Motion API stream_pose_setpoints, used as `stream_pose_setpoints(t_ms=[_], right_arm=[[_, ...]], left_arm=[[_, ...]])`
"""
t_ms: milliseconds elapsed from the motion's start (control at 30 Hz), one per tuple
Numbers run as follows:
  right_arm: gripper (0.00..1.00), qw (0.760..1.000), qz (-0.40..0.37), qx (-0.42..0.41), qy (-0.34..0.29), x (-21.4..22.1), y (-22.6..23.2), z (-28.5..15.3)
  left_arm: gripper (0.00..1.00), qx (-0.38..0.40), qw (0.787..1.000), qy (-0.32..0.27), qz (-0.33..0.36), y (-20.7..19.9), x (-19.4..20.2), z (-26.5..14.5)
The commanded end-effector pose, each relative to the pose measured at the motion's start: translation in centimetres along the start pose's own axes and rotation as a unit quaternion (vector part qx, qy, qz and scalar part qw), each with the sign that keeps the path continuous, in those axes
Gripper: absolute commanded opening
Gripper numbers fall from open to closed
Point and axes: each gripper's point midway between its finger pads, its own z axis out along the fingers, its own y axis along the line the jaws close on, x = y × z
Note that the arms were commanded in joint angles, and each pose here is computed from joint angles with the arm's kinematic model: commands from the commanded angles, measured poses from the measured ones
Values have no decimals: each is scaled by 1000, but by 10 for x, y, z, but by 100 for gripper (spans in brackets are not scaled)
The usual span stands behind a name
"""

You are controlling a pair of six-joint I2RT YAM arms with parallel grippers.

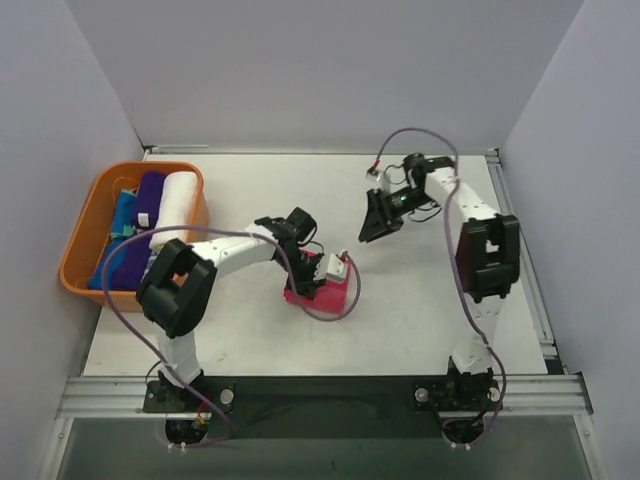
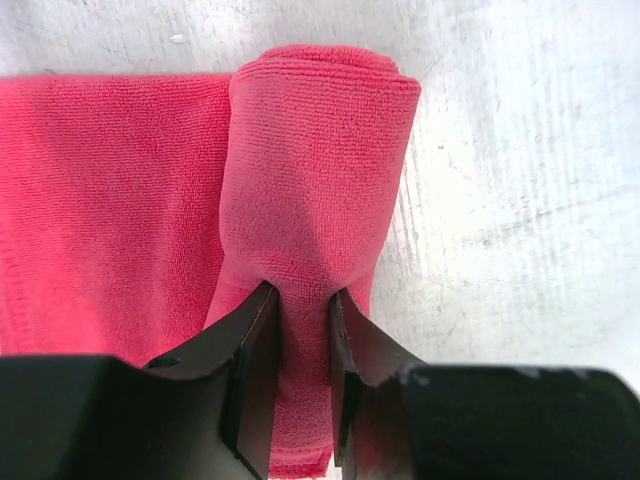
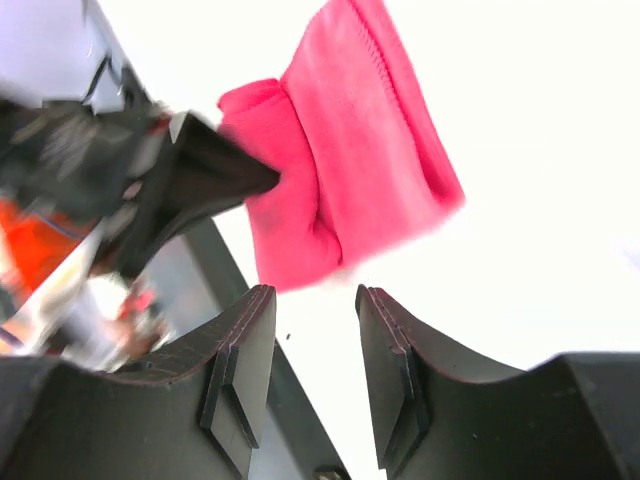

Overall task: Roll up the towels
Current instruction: Roll the towel

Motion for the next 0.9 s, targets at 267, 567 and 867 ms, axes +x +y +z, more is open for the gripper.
stream_pose_setpoints(t_ms=[267,567,867], right_arm=[[53,975,-140,137,-101,48,68,-92],[54,914,-338,222,-40,80,113,-50],[66,812,-478,329,62,60,80,40]], left_arm=[[0,255,929,50,-265,-28,57,16],[3,300,894,57,-328,-3,63,21],[8,310,885,66,-340,-2,66,24]])
